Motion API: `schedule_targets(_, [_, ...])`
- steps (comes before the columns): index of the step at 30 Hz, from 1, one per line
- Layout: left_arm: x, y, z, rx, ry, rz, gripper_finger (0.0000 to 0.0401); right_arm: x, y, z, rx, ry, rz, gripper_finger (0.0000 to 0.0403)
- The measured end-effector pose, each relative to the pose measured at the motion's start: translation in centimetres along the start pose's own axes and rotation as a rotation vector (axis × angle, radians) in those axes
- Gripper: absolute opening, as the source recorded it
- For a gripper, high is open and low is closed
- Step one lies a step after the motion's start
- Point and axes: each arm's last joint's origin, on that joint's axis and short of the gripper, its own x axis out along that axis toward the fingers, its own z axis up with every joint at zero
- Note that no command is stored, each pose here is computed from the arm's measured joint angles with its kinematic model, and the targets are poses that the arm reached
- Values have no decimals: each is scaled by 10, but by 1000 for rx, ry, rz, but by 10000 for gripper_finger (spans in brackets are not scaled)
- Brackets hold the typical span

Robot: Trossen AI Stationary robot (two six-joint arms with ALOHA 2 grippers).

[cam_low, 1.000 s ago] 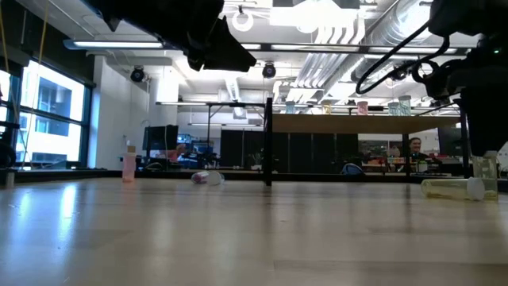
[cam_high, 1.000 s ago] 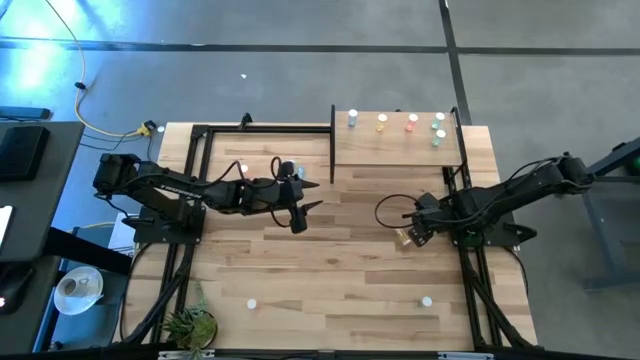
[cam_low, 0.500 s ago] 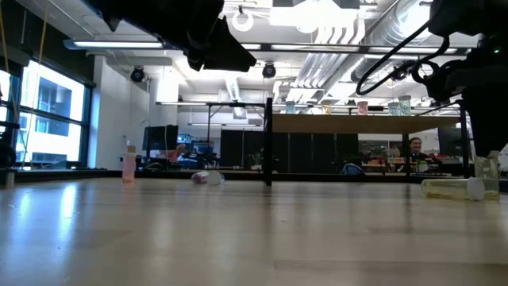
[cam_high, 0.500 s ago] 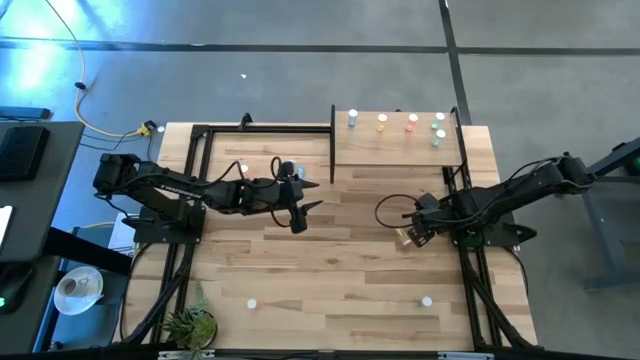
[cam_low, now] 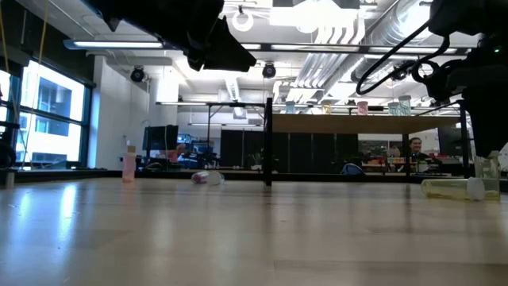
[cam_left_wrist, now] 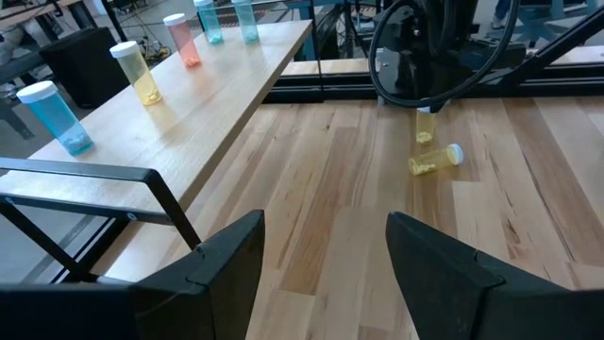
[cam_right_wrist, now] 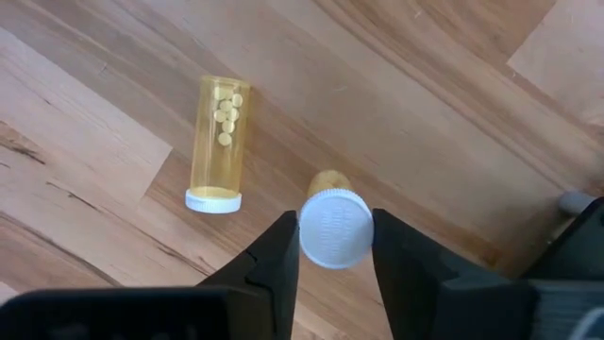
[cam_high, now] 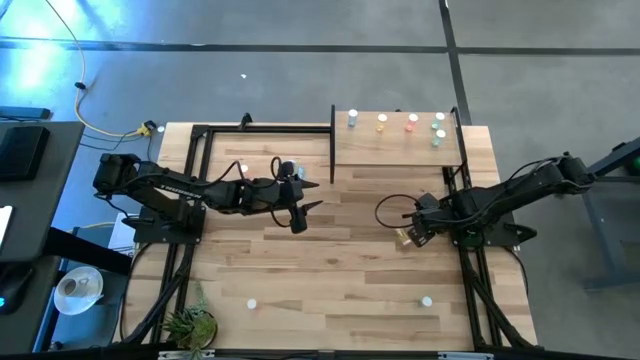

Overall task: Pick and place medicine bottles onto shelf by color
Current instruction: Put the right yellow medicine bottle aligned with the other yellow medicine bottle on the shelf

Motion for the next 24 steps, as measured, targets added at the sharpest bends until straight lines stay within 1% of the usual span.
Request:
schedule_targets(4, [0, 0, 0, 0, 0, 0, 213, -2, 1, 1, 0, -1, 7, 104])
schedule_targets(8, [0, 0, 0, 1, 3, 0, 213, -13, 8, 5, -16, -31, 44, 104])
schedule_targets(17, [0, 2, -3, 11, 34, 3, 213, -52, 23, 21, -51, -164, 125, 103])
schedule_targets(24, [3, 10, -6, 6, 56, 30, 213, -87, 25, 47, -89, -281, 171, 103])
